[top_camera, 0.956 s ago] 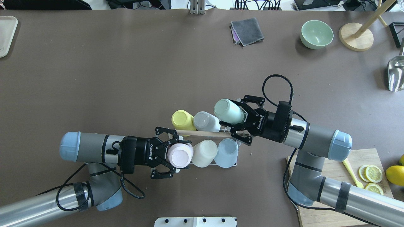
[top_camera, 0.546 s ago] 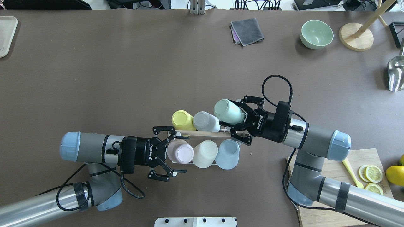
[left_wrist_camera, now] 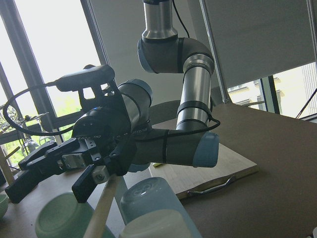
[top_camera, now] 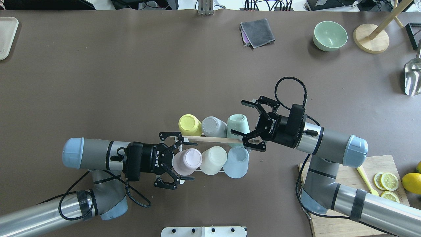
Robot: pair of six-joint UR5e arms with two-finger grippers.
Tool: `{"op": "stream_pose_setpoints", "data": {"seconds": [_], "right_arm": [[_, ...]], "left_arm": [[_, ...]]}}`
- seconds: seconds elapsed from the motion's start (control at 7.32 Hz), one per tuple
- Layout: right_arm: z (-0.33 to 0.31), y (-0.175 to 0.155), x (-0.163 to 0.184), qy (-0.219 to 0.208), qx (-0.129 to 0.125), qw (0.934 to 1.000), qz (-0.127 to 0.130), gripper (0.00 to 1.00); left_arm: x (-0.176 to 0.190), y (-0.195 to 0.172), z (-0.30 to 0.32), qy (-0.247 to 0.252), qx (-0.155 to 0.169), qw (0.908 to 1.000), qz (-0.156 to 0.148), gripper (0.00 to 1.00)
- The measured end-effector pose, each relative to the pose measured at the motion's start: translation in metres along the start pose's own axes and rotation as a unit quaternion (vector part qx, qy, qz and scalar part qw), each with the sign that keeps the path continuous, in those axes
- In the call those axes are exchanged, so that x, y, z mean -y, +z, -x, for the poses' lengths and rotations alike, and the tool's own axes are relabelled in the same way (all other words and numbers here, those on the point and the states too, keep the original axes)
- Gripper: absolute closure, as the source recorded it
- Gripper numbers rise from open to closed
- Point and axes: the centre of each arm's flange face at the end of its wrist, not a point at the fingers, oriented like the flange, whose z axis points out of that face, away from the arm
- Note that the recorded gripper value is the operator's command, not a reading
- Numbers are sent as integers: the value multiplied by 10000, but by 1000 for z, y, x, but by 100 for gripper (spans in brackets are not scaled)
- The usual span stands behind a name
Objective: Place cup on cup holder
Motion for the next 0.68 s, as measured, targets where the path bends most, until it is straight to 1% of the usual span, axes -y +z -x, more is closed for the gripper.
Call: {"op": "stream_pose_setpoints", "data": {"seconds": [0.14,0.27,0.41,0.55,0.68], "right_arm": [[-12,-5,1,-61,37,9999,71,0],[-35,-14,5,-144,176,9993,283,0],[-66,-27,10,-179,386,9970,648,0],[-97,-45,14,-143,595,9921,1093,0],[-126,-65,17,-47,762,9845,1581,0]], "left_arm": [[4,0,2,8,14,10000,-20,2],[14,1,8,18,43,10000,10,2],[24,3,18,4,72,9998,167,2],[33,5,31,-22,115,9991,411,2],[47,5,47,-59,186,9971,735,2]]}}
